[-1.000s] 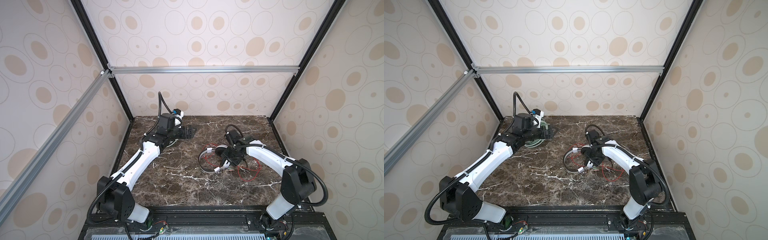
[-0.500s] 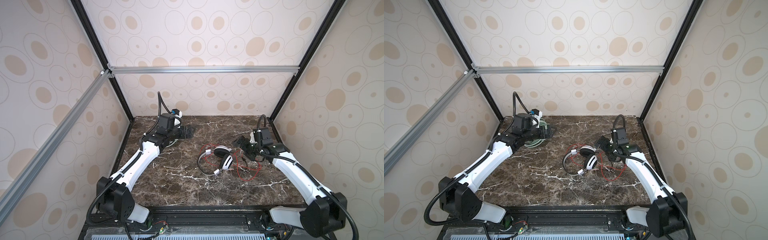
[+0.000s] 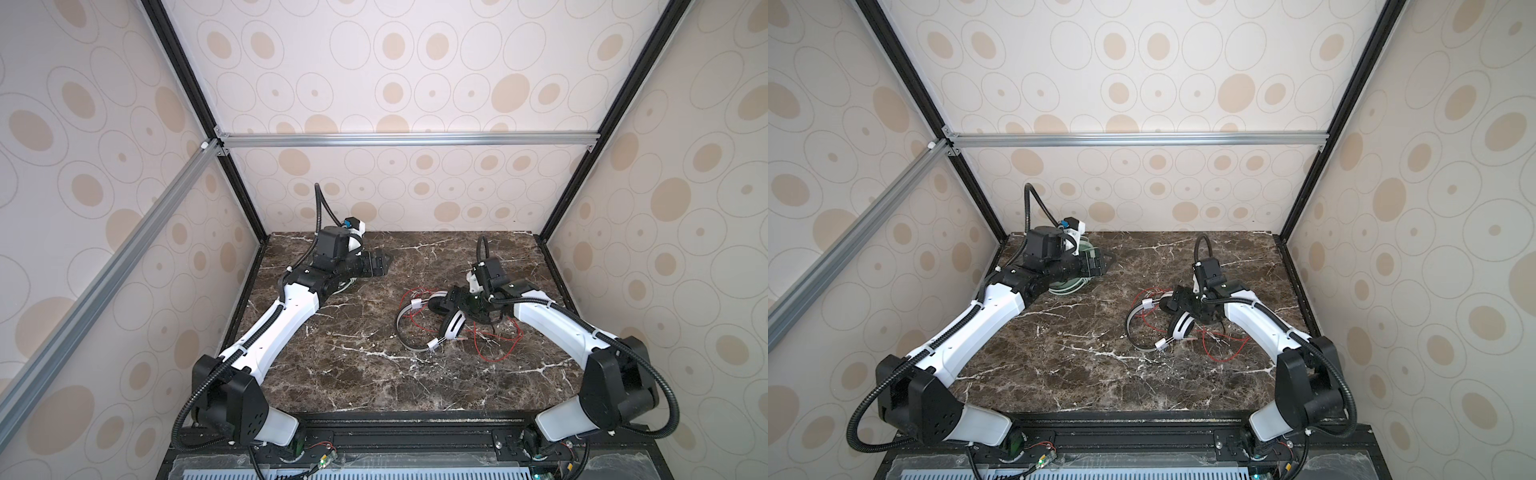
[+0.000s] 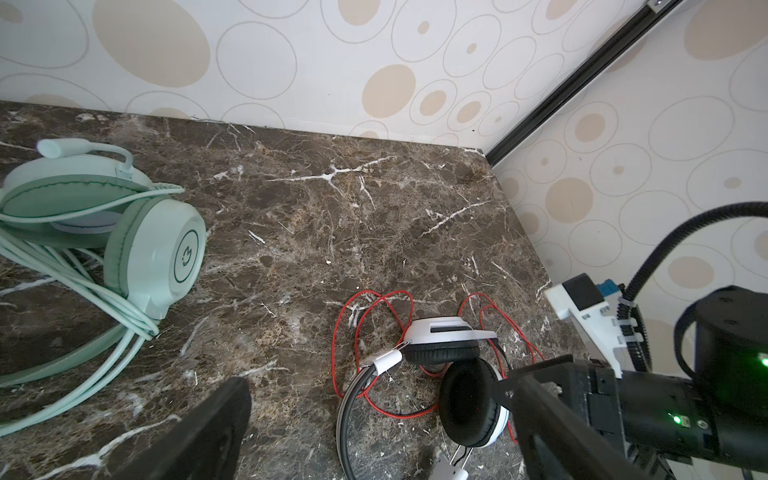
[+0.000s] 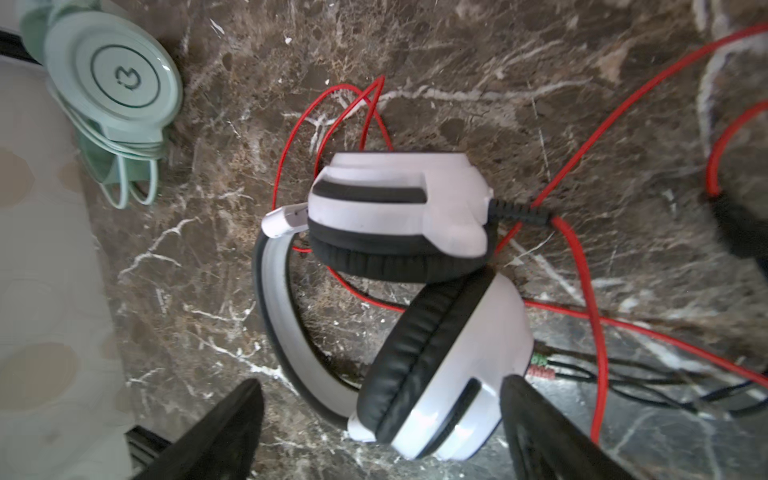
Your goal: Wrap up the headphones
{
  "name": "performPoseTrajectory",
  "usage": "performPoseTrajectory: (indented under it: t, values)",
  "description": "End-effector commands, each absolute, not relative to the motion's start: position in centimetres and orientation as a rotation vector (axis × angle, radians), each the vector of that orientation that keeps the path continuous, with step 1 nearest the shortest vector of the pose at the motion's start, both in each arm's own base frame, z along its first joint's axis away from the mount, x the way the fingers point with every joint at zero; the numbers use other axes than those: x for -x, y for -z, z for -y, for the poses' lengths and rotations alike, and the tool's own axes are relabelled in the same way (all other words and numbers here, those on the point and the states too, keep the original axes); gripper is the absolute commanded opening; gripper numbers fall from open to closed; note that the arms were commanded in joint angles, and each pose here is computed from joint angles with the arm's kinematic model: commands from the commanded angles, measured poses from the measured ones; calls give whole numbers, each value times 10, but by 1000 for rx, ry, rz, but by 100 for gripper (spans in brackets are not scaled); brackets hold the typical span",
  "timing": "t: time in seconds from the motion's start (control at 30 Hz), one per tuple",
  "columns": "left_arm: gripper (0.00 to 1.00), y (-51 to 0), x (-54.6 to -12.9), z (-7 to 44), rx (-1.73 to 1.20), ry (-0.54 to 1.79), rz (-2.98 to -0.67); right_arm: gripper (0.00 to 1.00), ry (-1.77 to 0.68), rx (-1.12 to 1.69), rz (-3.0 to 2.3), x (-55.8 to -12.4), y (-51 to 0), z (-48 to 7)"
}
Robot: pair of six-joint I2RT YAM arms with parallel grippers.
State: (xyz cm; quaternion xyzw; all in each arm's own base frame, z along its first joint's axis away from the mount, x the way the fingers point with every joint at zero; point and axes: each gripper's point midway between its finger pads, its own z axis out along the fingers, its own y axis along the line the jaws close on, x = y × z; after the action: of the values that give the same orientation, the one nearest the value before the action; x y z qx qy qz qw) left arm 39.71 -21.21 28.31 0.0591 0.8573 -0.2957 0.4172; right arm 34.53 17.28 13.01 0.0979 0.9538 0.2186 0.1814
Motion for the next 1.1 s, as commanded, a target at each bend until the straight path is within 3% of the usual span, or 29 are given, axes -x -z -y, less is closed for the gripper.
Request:
performPoseTrajectory:
  t: [0.0, 0.2, 0.47, 0.63, 0.77, 0.87, 1.0, 1.07]
  values:
    - [98, -296, -392, 218, -160, 786, -2110, 83, -487, 16, -2653, -364, -138, -173]
    - [98, -296, -392, 218, -167, 786, -2110, 85, -400, 481, -2719, -370, -129, -183]
    - [98, -293, -393, 220, -180, 791, -2119, 88, -111, 707, -2672, -381, -144, -165]
    - [98, -291, -394, 221, -184, 785, -2126, 85, -194, 846, -2575, -382, -160, -180]
    - [98, -294, -391, 225, -203, 822, -2117, 85, -478, 1060, -2412, -375, -167, -221]
    - [98, -295, -392, 222, -199, 800, -2115, 85, -484, 1216, -2246, -382, -173, -233]
    - [98, -298, -392, 221, -203, 793, -2107, 89, -303, 1556, -2020, -388, -163, -228]
    - [98, -299, -391, 222, -208, 795, -2104, 82, -172, 1697, -2032, -395, -149, -212]
